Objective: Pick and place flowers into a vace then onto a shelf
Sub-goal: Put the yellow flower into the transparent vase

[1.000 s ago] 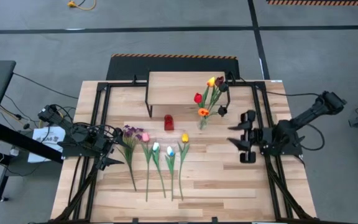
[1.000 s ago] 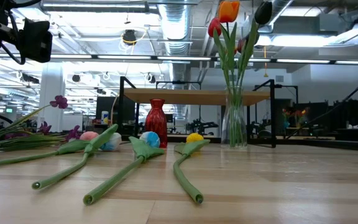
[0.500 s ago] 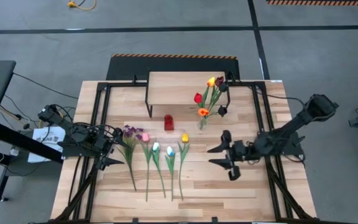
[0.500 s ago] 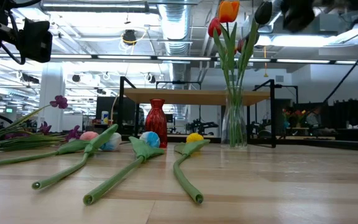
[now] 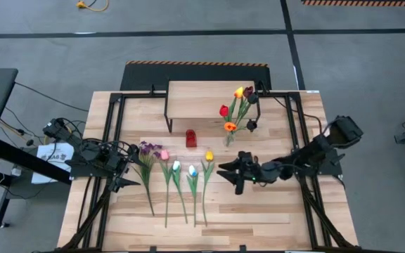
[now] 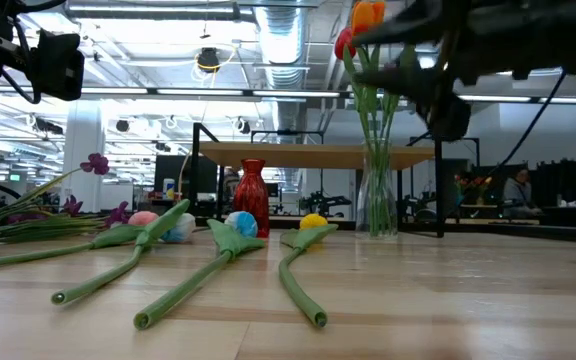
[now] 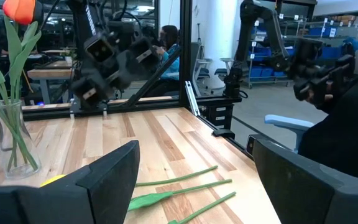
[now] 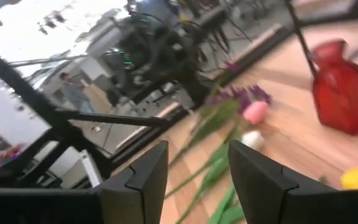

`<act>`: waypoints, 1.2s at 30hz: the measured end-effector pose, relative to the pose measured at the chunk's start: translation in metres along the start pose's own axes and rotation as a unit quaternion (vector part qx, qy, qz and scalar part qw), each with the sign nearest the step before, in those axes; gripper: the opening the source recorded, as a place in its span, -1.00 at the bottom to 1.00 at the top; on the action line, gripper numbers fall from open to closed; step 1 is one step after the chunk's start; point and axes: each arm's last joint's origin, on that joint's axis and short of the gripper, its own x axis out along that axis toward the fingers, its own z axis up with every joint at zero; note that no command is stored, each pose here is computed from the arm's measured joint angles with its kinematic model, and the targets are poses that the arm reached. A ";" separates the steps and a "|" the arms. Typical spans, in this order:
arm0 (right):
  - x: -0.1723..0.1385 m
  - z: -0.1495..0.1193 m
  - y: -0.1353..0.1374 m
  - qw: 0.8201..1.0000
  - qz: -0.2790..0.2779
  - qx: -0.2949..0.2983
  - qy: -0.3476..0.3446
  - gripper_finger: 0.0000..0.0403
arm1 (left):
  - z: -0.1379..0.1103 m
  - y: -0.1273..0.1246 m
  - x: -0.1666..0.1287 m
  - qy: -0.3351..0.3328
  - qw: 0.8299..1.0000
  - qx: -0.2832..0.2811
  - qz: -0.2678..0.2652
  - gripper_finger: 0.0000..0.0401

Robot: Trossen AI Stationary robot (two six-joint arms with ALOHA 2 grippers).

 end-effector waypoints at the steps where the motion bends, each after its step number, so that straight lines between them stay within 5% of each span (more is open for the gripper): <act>1: 0.003 -0.001 -0.003 1.000 -0.007 0.009 0.003 -0.21 | 0.000 0.000 0.000 0.000 1.000 0.000 0.000 0.51; 9: 0.012 -0.010 -0.024 0.996 -0.064 0.049 0.031 -0.21 | 0.000 0.000 0.000 0.000 1.000 0.000 0.000 0.51; 22: 0.010 -0.023 -0.036 0.989 -0.116 0.009 0.090 -0.21 | 0.000 0.000 0.000 0.000 1.000 0.000 0.000 0.51; 36: 0.018 -0.020 -0.028 0.988 -0.114 -0.029 0.105 -0.21 | 0.000 0.000 0.000 0.000 1.000 0.000 0.000 0.51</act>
